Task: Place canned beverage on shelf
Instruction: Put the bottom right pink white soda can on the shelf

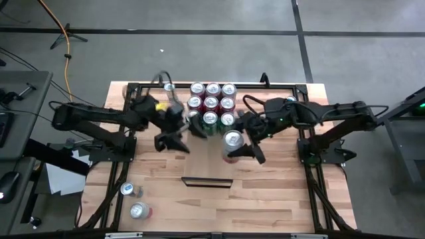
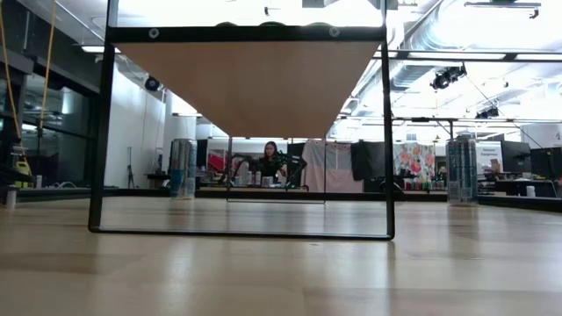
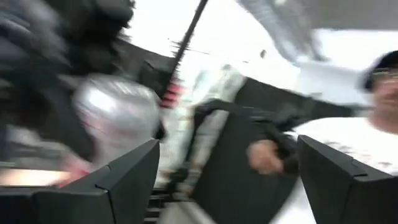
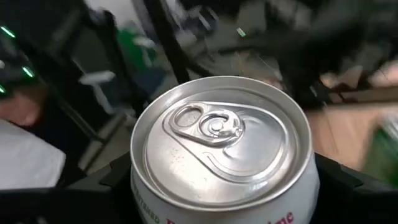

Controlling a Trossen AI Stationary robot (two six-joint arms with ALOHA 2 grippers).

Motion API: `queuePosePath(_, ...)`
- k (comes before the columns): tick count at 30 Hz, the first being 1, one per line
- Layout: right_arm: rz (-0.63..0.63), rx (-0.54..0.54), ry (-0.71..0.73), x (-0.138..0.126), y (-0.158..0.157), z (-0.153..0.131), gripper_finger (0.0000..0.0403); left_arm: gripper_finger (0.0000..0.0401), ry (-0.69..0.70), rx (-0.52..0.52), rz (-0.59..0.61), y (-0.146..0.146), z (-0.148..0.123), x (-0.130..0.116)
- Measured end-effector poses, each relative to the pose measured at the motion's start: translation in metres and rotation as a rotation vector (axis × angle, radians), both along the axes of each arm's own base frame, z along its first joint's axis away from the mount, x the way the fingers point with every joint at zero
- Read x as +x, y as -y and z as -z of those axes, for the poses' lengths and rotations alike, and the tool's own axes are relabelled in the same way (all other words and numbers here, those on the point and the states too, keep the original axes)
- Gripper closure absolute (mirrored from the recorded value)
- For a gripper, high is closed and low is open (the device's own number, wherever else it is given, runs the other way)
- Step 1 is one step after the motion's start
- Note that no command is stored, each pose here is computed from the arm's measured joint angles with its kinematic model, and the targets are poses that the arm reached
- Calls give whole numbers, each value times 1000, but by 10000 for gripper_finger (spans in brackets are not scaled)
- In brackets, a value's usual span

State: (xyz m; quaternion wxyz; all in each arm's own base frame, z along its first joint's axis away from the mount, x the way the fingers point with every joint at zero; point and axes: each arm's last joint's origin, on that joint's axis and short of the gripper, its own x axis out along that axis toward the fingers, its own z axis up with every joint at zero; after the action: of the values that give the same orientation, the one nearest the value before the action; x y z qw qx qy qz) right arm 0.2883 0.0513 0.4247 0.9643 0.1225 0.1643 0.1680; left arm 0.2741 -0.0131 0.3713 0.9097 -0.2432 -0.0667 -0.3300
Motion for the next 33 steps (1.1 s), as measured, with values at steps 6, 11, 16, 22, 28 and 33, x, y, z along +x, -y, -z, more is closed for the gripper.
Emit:
queuePosePath(6,65,-14,-221,-19,-8,14,115,101,-20,220,-401,-18,-21,-59)
queuePosePath(11,126,-25,-282,-18,-21,40,115,111,-61,328,-769,-20,-32,-111)
queuePosePath(16,165,103,-252,-10,-29,87,115,112,-15,301,-853,-16,-41,-143)
queuePosePath(22,360,206,64,7,-27,98,115,112,-3,311,-872,-14,-43,-149)
queuePosePath(28,583,34,62,46,-30,108,115,112,-49,349,-875,-14,-37,-137)
queuePosePath(33,683,-94,-17,81,-37,115,111,112,-78,363,-870,-13,-33,-129)
